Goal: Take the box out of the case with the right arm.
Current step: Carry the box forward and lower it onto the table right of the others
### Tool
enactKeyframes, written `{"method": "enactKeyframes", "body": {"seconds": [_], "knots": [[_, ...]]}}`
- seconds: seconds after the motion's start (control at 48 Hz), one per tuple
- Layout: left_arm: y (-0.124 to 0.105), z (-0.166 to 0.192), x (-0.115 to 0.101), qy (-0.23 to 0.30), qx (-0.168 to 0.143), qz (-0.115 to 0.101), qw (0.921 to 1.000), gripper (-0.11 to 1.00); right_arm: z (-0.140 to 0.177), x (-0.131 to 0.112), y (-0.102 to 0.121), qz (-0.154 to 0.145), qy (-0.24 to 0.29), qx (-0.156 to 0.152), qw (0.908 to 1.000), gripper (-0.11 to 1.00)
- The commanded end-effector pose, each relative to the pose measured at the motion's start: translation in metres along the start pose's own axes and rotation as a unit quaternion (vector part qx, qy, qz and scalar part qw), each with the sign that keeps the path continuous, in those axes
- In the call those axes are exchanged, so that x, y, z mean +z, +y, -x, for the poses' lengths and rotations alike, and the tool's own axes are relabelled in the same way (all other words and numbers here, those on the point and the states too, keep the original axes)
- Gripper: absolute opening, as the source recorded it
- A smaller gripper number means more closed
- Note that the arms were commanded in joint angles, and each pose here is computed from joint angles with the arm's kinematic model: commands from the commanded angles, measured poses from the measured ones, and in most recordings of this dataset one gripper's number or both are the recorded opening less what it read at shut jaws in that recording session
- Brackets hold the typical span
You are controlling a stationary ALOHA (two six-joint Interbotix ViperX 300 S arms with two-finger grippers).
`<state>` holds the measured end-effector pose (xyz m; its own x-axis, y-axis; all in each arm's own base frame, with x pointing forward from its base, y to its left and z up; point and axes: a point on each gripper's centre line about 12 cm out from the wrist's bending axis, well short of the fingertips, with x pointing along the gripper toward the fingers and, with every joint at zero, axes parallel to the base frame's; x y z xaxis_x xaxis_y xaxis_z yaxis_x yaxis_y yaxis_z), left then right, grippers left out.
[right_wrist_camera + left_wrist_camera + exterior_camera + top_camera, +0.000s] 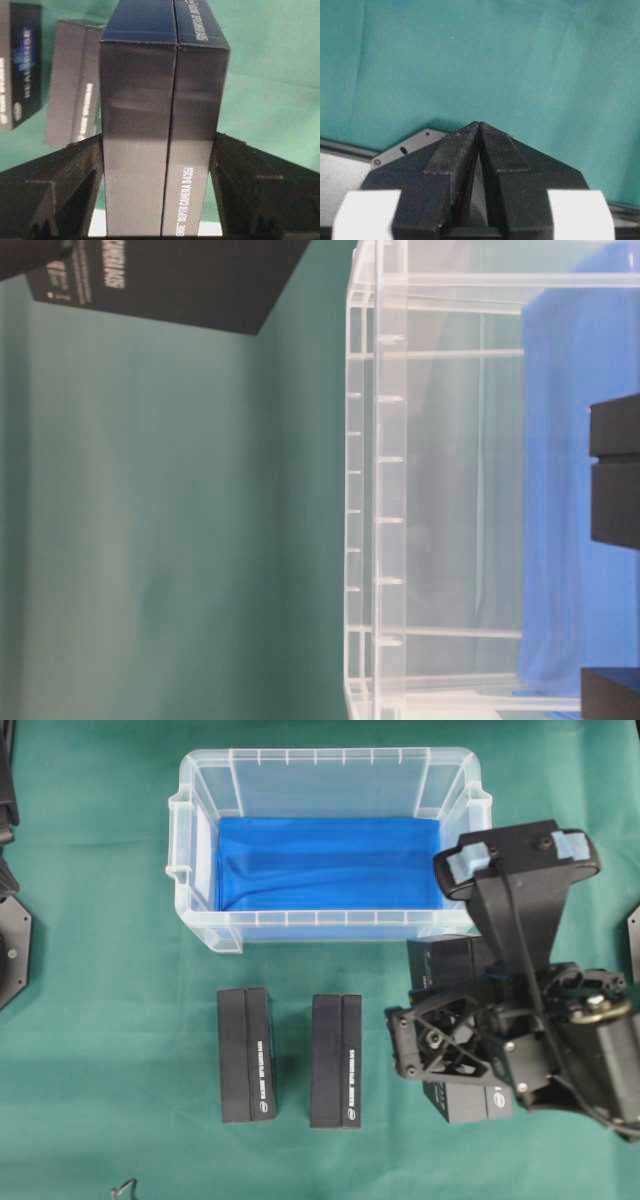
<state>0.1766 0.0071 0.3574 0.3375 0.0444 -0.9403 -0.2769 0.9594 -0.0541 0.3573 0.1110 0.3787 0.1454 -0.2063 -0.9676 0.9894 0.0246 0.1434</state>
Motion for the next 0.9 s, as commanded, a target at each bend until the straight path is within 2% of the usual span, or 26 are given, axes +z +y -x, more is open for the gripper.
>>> {"method": "enactKeyframes", "body": {"seconds": [0.0,0.291,0.396,0.479,0.708,0.874], "knots": [[0.0,0.004,0.002,-0.009,-0.001,0.001,1.0,0.11,0.004,0.001,0.0,-0.003,-0.002,0.003,1.0,0.7],[0.0,0.004,0.002,-0.009,-0.001,0.001,1.0,0.11,-0.031,-0.016,0.007,0.012,-0.01,-0.035,0.9993,0.7],[0.001,0.004,0.002,-0.008,0.0,0.002,1.0,0.11,-0.051,-0.023,0.008,0.018,-0.003,-0.042,0.999,0.7],[0.0,0.004,0.002,-0.009,-0.001,0.001,1.0,0.11,-0.066,-0.03,0.01,0.021,0.008,-0.035,0.9991,0.7],[0.0,0.004,0.002,-0.009,-0.001,0.001,1.0,0.11,-0.099,-0.043,0.006,-0.027,0.017,-0.022,0.9992,0.7],[0.0,0.004,0.002,-0.008,0.0,0.001,1.0,0.11,-0.119,-0.051,0.002,-0.041,0.027,-0.014,0.9987,0.7]]}}
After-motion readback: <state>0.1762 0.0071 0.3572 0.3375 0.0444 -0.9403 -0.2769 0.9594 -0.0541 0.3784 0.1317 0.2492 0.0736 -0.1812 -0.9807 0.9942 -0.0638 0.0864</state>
